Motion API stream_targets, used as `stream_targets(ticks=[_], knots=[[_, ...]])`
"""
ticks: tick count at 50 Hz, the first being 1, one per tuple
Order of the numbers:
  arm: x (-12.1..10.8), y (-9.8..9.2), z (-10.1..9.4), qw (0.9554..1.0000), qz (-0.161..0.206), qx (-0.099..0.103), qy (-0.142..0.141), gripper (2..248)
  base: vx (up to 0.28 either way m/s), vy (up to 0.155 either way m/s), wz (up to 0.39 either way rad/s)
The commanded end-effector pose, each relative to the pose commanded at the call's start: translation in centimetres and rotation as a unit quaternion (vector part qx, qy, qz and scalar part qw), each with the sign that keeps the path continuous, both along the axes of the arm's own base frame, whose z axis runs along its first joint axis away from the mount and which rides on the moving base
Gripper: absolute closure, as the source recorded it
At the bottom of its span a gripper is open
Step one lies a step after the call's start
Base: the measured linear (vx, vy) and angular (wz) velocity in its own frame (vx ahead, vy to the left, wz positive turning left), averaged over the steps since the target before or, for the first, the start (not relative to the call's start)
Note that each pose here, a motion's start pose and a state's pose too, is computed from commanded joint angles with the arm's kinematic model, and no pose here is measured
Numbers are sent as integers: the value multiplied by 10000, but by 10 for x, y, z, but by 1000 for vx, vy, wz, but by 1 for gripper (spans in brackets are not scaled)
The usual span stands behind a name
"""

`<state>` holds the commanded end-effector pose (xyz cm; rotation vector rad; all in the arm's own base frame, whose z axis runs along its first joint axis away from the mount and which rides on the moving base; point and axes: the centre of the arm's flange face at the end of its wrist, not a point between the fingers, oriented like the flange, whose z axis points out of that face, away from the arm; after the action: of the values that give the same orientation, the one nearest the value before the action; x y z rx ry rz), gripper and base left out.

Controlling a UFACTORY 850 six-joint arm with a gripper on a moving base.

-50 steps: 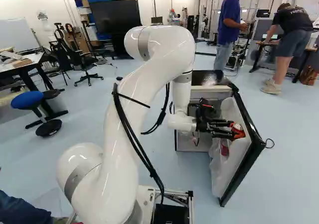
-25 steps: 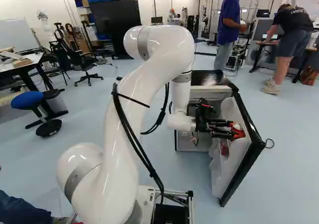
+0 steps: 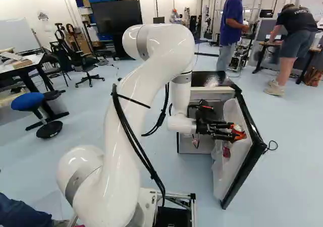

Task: Grab a drink from the fridge

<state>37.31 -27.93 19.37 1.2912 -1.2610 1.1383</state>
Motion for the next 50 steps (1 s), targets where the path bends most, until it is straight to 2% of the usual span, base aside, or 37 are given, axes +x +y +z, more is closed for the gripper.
stream_targets(ticks=[29,50], knots=[[-2,12,1,9999,105,28,56,154,0,0,0],[8,6,0,10000,92,-10,-21,154,0,0,0]])
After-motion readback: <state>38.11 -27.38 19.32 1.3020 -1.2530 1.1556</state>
